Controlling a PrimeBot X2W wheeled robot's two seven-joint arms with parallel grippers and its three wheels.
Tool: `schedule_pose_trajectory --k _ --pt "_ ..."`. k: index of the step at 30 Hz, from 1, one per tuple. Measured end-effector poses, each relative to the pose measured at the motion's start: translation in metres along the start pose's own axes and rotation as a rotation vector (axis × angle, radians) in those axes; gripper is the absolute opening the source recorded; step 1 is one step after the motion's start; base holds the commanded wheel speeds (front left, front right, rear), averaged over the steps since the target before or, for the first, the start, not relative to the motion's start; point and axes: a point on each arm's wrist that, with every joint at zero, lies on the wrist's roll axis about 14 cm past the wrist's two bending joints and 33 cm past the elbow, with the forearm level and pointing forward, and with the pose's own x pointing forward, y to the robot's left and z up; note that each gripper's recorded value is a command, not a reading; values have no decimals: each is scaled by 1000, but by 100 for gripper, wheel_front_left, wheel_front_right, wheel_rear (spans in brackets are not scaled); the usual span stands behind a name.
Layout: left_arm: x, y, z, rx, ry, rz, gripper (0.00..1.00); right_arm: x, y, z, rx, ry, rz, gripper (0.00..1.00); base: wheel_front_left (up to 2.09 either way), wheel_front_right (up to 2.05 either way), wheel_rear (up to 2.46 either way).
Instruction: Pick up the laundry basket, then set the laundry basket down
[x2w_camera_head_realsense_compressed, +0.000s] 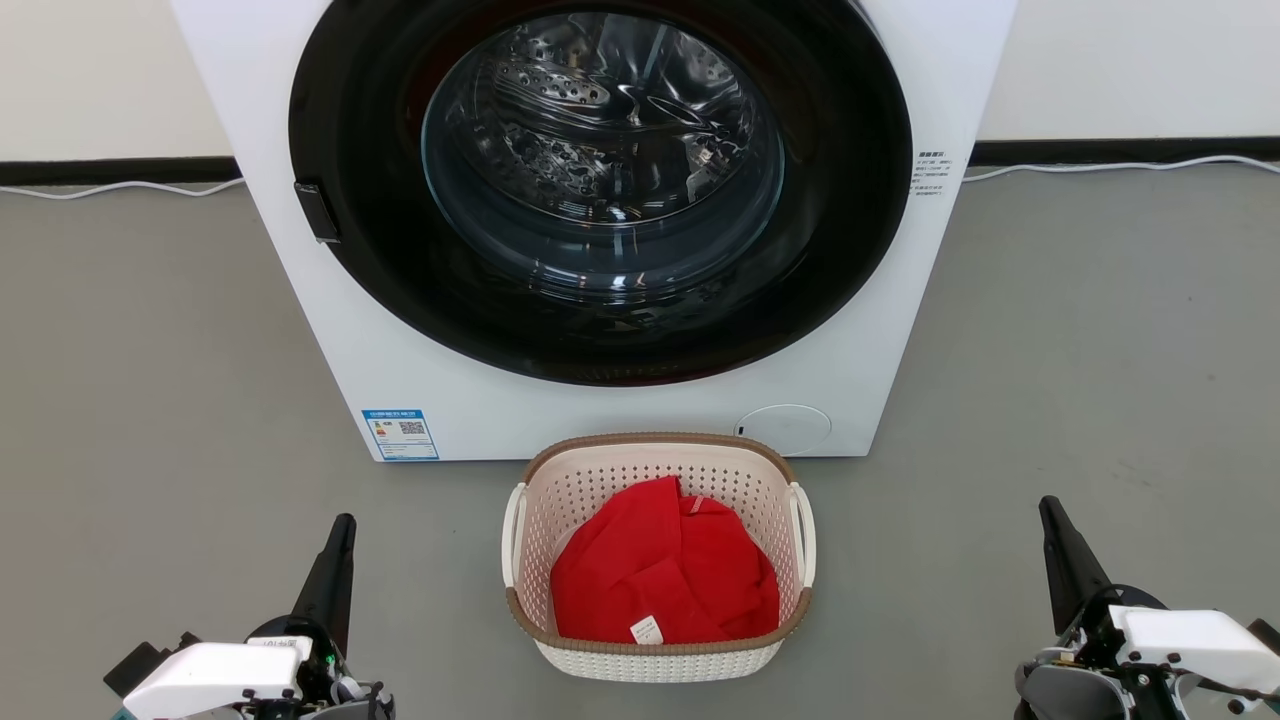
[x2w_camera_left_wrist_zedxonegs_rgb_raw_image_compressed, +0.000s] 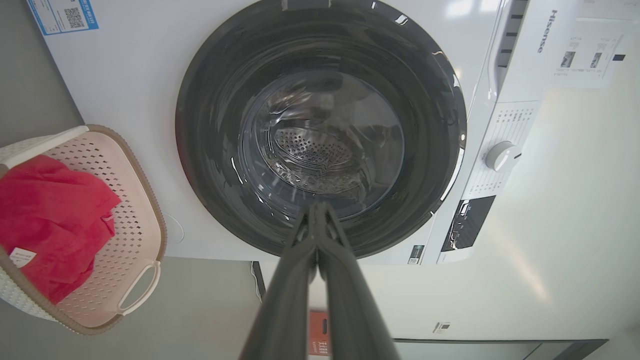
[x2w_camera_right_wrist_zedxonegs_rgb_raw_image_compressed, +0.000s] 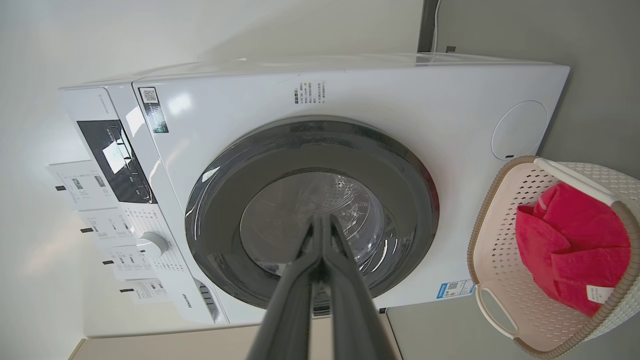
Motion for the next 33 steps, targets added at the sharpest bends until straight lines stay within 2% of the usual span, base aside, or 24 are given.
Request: schedule_pose_trajectory --k 33 --pt "0 0 0 0 0 0 0 0 0 0 0 0 0 0 0 0 0"
